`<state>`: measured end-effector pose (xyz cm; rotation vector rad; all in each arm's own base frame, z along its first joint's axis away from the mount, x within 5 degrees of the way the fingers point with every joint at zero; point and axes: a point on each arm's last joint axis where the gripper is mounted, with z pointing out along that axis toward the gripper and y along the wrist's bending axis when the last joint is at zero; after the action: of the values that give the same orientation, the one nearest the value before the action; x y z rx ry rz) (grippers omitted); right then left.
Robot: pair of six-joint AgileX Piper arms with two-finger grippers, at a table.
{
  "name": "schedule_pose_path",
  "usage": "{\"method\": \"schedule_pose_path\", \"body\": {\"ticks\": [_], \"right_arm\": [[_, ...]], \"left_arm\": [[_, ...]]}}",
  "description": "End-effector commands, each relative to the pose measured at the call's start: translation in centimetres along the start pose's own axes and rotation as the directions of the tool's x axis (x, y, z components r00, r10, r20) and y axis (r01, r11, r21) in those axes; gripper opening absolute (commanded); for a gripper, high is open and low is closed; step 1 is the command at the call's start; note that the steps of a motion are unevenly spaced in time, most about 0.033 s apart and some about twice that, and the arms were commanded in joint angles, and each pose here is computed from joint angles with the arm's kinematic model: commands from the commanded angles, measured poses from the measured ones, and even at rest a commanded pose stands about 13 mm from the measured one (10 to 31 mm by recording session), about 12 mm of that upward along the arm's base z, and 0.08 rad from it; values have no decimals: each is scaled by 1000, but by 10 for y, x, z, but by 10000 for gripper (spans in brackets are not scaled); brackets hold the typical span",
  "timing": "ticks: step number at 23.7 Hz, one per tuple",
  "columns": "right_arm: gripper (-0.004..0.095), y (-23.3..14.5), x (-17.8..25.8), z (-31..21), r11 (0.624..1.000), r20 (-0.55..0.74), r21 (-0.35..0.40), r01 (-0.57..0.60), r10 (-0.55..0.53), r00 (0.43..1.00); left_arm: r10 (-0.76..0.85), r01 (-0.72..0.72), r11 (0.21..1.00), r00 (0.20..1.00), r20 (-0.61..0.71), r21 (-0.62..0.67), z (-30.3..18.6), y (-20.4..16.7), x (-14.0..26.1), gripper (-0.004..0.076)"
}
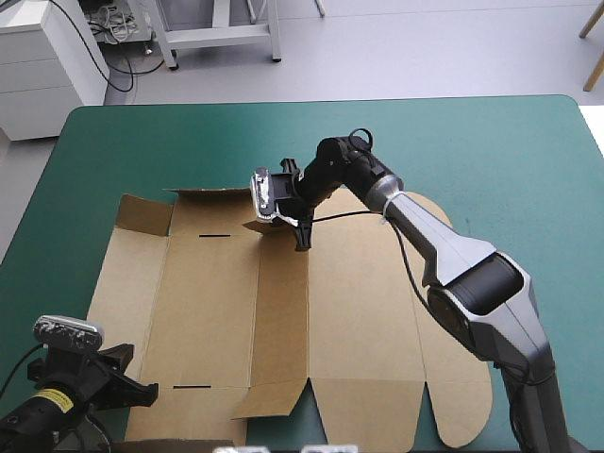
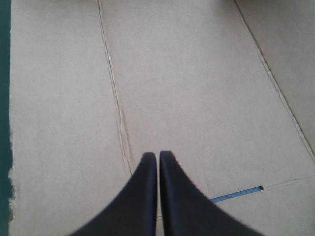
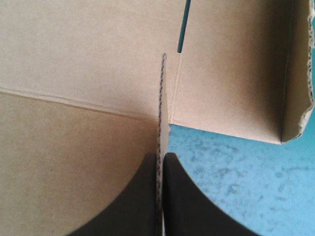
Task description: Fold the box
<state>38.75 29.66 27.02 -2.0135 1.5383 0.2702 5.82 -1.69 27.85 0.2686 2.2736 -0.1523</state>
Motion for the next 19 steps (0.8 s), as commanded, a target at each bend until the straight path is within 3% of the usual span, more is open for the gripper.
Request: {"method": "schedule_pose_path", "body": {"ticks": [1,3,5,11,13,15,19], "right_arm": [[-20,-2,-22,-33,997,50,68,-25,22,999],[-14,-3,-18,-33,995,4,81,-65,65,998],[57,-4,-14,-33,991,-32,96,-92,96,995],[408,-4,-17,-47,987,-47,126,-101,108,993],[385,-3,-12,-64,987,-137,145,-64,84,987],[328,-4,1,-90,965,-229,204,-166,212,950],[245,-14,24,-130,874,-164,323,-362,429,888]], "left_arm": [[-13,13,1000,997,71,1,-3,0,-11,-8],[-13,13,1000,997,71,1,-3,0,-11,-8],[-13,13,1000,997,71,1,-3,0,-11,-8],[-13,13,1000,997,71,1,-3,0,-11,-8],[-13,13,1000,998,69,1,-3,0,-11,-8],[-13,13,1000,998,69,1,-3,0,-11,-8],[-13,13,1000,998,68,1,-3,0,-11,-8]]}}
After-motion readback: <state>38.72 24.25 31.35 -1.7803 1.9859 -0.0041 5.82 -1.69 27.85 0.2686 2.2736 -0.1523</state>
